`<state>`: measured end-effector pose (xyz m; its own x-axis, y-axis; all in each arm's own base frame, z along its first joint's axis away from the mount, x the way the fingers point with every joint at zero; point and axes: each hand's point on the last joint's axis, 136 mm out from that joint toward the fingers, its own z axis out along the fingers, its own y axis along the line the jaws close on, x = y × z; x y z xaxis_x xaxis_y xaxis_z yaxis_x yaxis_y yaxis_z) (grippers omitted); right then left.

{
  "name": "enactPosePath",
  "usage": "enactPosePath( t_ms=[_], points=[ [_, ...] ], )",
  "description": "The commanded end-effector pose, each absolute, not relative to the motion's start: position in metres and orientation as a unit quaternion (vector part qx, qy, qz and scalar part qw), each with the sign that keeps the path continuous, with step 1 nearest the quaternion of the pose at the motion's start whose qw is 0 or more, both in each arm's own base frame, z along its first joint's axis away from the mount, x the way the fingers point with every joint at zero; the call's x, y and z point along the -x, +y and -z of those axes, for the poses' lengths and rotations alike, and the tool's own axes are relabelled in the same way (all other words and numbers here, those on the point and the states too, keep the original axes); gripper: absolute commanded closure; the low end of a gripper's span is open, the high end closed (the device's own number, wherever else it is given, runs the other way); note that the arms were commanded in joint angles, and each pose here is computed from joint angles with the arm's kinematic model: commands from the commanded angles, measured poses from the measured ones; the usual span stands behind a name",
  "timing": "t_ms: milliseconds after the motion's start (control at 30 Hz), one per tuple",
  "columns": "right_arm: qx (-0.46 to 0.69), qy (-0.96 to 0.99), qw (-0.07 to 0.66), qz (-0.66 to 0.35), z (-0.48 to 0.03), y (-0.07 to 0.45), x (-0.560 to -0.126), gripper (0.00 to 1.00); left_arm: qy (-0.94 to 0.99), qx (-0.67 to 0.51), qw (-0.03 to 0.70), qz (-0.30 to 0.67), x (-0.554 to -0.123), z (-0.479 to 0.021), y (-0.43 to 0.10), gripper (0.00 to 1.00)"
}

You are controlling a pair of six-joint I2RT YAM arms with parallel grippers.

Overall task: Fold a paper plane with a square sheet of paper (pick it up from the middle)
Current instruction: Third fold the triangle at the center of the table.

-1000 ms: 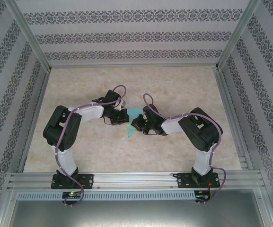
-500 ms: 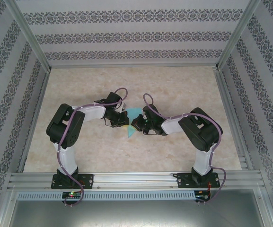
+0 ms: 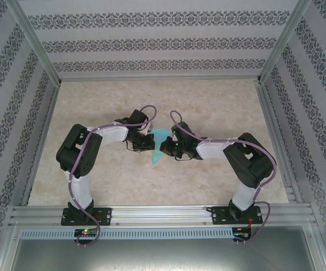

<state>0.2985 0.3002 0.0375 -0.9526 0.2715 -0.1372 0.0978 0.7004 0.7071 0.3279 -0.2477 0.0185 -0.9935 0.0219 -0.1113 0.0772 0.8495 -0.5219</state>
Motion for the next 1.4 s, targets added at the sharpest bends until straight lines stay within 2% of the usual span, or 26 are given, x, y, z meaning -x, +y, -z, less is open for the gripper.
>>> enactPosePath(
  t_ms=[0, 333, 633, 800, 967, 1133, 1367],
  points=[
    [-0.063, 0.927, 0.13, -0.346, -0.04, 0.294, -0.302, 1.0, 0.983, -0.025, -0.006, 0.18, -0.301, 0.023, -0.214, 1.0],
    [-0.059, 0.93, 0.107, -0.347, -0.028, 0.303, -0.305, 1.0, 0.984, -0.032, -0.003, 0.177, -0.303, 0.025, -0.214, 1.0],
    [-0.115, 0.942, 0.092, -0.303, 0.0, 0.273, -0.298, 1.0, 0.991, -0.033, -0.018, 0.132, -0.298, 0.036, -0.199, 1.0],
    [-0.141, 0.945, 0.116, -0.273, -0.005, 0.247, -0.3, 1.0, 0.993, -0.036, -0.018, 0.109, -0.299, 0.039, -0.192, 1.0],
    [-0.137, 0.941, 0.173, -0.256, -0.034, 0.237, -0.313, 1.0, 0.991, -0.038, -0.021, 0.13, -0.303, 0.034, -0.201, 1.0],
    [-0.076, 0.93, 0.176, -0.314, -0.053, 0.278, -0.319, 1.0, 0.989, -0.044, -0.017, 0.139, -0.308, 0.03, -0.206, 1.0],
    [-0.063, 0.921, 0.137, -0.359, -0.037, 0.312, -0.322, 1.0, 0.988, -0.055, -0.009, 0.142, -0.314, 0.027, -0.209, 1.0]
  ],
)
